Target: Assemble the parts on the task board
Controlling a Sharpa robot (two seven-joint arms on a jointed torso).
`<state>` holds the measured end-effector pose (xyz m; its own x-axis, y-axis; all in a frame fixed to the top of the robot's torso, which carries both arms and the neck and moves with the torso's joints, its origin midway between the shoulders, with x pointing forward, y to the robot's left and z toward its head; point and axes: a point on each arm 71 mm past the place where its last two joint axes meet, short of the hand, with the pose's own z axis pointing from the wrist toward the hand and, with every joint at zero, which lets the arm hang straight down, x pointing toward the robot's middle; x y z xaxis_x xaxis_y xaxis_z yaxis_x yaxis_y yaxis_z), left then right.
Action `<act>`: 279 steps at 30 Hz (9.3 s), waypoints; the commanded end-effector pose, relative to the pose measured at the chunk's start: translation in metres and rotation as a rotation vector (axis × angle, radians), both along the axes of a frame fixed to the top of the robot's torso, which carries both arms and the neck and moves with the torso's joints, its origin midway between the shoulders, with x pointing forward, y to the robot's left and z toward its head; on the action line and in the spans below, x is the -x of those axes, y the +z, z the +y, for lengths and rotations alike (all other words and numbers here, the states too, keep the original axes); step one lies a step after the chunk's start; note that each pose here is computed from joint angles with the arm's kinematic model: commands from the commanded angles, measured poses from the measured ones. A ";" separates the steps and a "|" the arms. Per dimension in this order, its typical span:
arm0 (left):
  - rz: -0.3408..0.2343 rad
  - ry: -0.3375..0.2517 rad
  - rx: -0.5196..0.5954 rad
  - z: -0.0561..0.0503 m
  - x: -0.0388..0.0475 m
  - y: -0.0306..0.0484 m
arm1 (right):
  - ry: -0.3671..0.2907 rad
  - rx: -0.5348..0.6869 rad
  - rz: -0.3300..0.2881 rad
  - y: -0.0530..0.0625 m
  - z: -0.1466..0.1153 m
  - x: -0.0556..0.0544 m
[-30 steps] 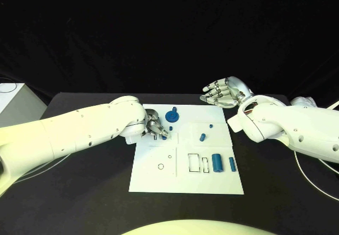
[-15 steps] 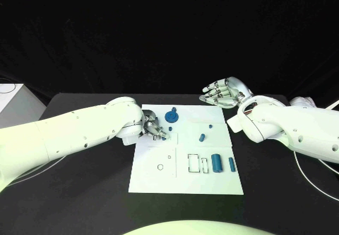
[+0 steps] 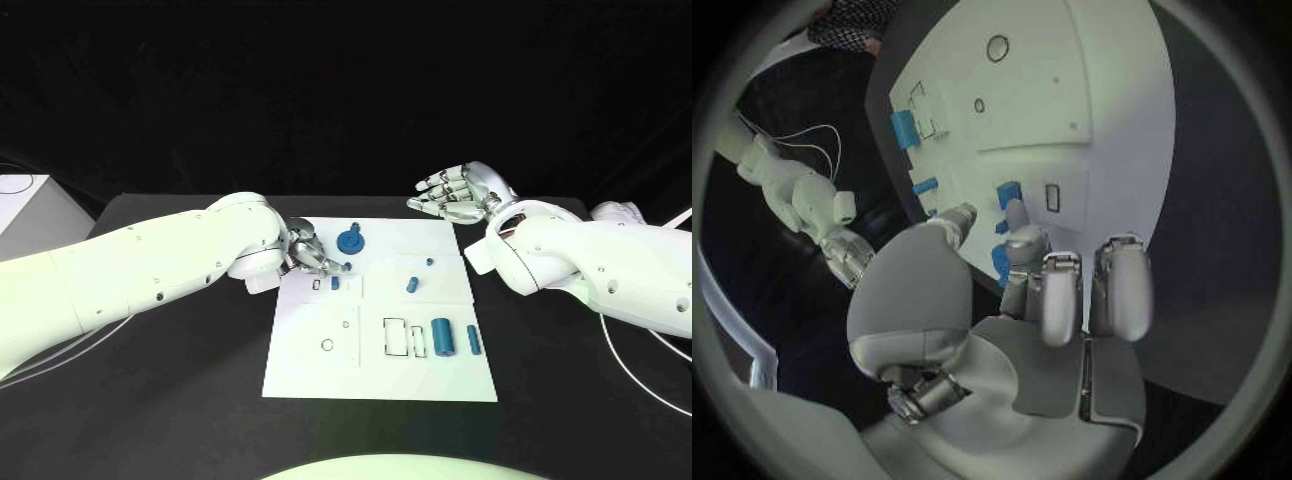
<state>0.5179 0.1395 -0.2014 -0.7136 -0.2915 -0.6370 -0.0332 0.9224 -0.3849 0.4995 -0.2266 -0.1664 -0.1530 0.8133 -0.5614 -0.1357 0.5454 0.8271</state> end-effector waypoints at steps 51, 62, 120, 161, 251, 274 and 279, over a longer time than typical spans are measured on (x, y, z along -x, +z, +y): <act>-0.023 0.139 0.046 0.031 -0.0628 0.0106 | 0.016 -0.029 -0.013 0.000 0.003 -0.001; -0.011 0.130 0.034 0.029 -0.0635 0.0074 | 0.018 -0.028 -0.008 -0.001 0.004 -0.001; 0.014 0.169 0.125 0.029 -0.0632 0.0056 | 0.037 -0.025 0.019 -0.003 0.006 -0.001; -0.083 0.091 0.046 0.027 0.0072 -0.0120 | 0.038 -0.019 0.054 -0.009 0.001 0.001; 0.014 0.014 -0.068 0.022 0.0182 -0.0316 | 0.043 -0.014 0.081 -0.012 -0.001 0.001; -0.004 0.040 -0.064 0.022 0.0123 -0.0313 | 0.044 -0.015 0.080 -0.012 -0.001 0.001; -0.005 0.045 -0.066 0.024 0.0111 -0.0314 | 0.043 -0.014 0.080 -0.012 -0.001 0.001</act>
